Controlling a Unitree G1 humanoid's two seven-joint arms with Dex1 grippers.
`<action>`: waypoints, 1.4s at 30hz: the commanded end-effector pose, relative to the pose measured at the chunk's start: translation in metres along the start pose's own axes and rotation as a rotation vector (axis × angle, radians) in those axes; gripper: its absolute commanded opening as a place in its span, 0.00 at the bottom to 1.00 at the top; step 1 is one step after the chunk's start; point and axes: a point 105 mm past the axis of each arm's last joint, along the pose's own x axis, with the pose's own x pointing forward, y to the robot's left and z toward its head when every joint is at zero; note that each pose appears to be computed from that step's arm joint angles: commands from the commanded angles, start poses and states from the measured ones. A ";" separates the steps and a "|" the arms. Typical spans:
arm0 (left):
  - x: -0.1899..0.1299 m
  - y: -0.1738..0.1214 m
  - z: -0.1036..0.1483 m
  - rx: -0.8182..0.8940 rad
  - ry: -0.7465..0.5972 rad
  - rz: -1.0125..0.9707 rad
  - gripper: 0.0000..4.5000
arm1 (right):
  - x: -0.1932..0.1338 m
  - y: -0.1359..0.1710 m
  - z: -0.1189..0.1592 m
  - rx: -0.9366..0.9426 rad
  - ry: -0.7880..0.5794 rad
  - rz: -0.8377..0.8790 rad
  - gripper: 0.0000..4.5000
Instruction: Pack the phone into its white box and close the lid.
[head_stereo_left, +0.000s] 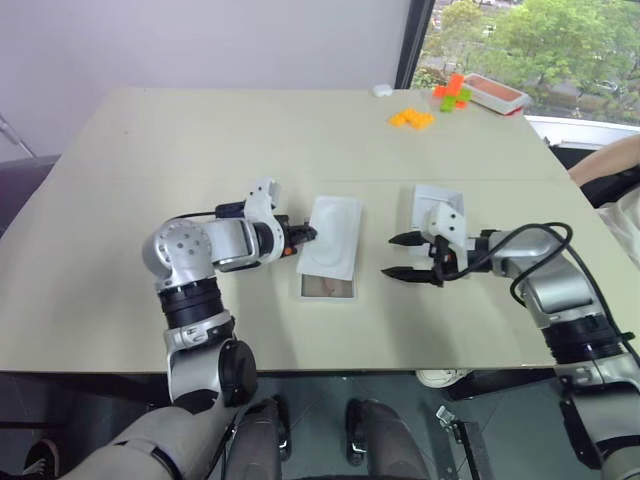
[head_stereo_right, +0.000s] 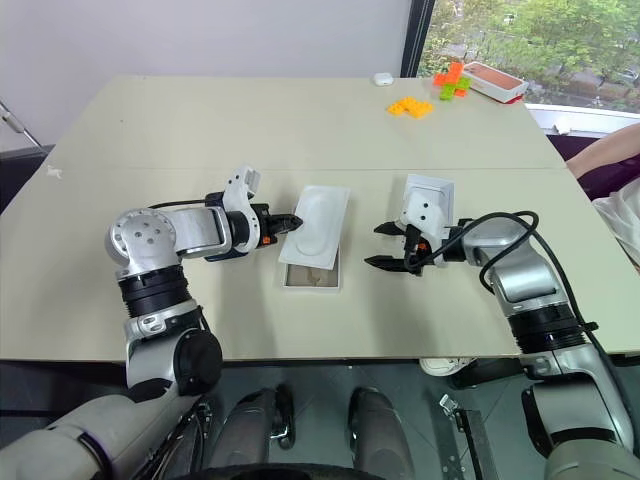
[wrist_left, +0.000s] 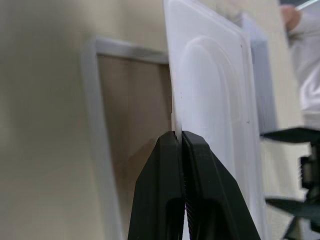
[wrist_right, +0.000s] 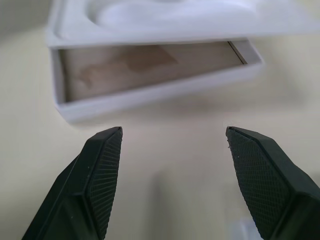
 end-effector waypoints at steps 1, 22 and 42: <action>-0.003 -0.003 0.002 0.014 -0.026 0.011 0.00 | -0.007 -0.010 0.011 -0.051 -0.033 -0.043 0.76; 0.001 -0.006 -0.011 0.065 -0.028 0.075 0.78 | -0.001 -0.014 0.005 -0.090 -0.028 -0.050 0.78; -0.045 -0.027 0.065 0.358 -0.362 -0.055 0.89 | 0.013 -0.023 0.039 -0.086 -0.140 -0.094 0.78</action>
